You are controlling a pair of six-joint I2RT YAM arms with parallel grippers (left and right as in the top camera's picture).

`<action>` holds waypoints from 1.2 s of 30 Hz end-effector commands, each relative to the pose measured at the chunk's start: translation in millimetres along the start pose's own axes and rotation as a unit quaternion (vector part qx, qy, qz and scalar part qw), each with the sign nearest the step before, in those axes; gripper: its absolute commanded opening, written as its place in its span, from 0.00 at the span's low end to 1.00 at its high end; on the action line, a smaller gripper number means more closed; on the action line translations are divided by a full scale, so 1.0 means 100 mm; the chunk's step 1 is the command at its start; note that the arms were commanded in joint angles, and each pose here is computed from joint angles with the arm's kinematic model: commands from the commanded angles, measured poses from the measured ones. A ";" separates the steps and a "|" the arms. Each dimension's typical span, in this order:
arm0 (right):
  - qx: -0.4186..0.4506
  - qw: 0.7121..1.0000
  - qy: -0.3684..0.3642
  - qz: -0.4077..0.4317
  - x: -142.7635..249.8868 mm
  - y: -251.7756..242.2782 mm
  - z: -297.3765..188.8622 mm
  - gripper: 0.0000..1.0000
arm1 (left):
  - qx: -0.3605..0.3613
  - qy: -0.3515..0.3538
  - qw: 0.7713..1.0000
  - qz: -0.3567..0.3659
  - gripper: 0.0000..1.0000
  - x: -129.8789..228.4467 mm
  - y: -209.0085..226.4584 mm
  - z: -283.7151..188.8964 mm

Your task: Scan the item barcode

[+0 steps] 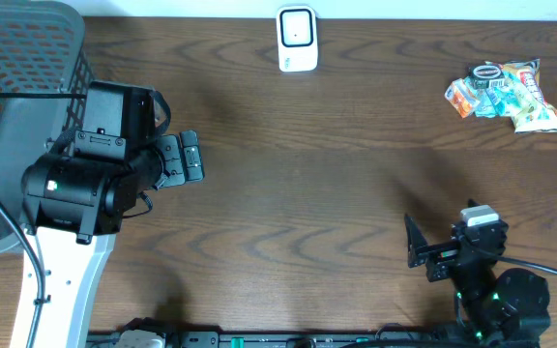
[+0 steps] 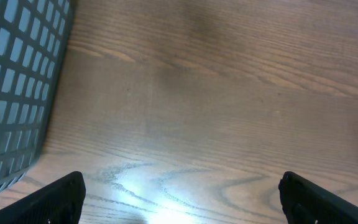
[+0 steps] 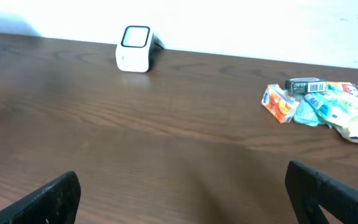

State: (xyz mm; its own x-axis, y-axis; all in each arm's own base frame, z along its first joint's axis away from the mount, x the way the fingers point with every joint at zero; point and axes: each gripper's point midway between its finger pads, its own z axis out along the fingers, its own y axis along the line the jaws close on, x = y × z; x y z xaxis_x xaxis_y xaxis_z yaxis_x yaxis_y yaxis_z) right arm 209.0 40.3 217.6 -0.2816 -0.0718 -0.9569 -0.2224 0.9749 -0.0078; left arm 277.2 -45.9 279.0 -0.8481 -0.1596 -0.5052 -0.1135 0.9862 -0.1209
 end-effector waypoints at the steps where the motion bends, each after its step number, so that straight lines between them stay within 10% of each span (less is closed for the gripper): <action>1: -0.010 1.000 -0.008 -0.009 0.09 0.04 0.05 0.99 | -0.002 -0.006 1.000 0.001 0.98 -0.02 0.01 -0.03; 36: 0.004 0.992 -0.124 -0.017 0.42 -0.03 0.47 0.99 | -0.002 -0.006 1.000 0.001 0.98 -0.02 0.01 -0.03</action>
State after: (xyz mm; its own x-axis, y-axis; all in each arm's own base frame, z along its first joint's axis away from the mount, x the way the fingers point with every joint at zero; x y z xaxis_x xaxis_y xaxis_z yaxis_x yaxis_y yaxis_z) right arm 240.7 44.0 169.6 -0.0419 -0.0519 -0.9978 -0.2223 0.9741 -0.0413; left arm 277.2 -46.0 279.0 -0.8482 -0.1596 -0.5051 -0.1134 0.9861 -0.1212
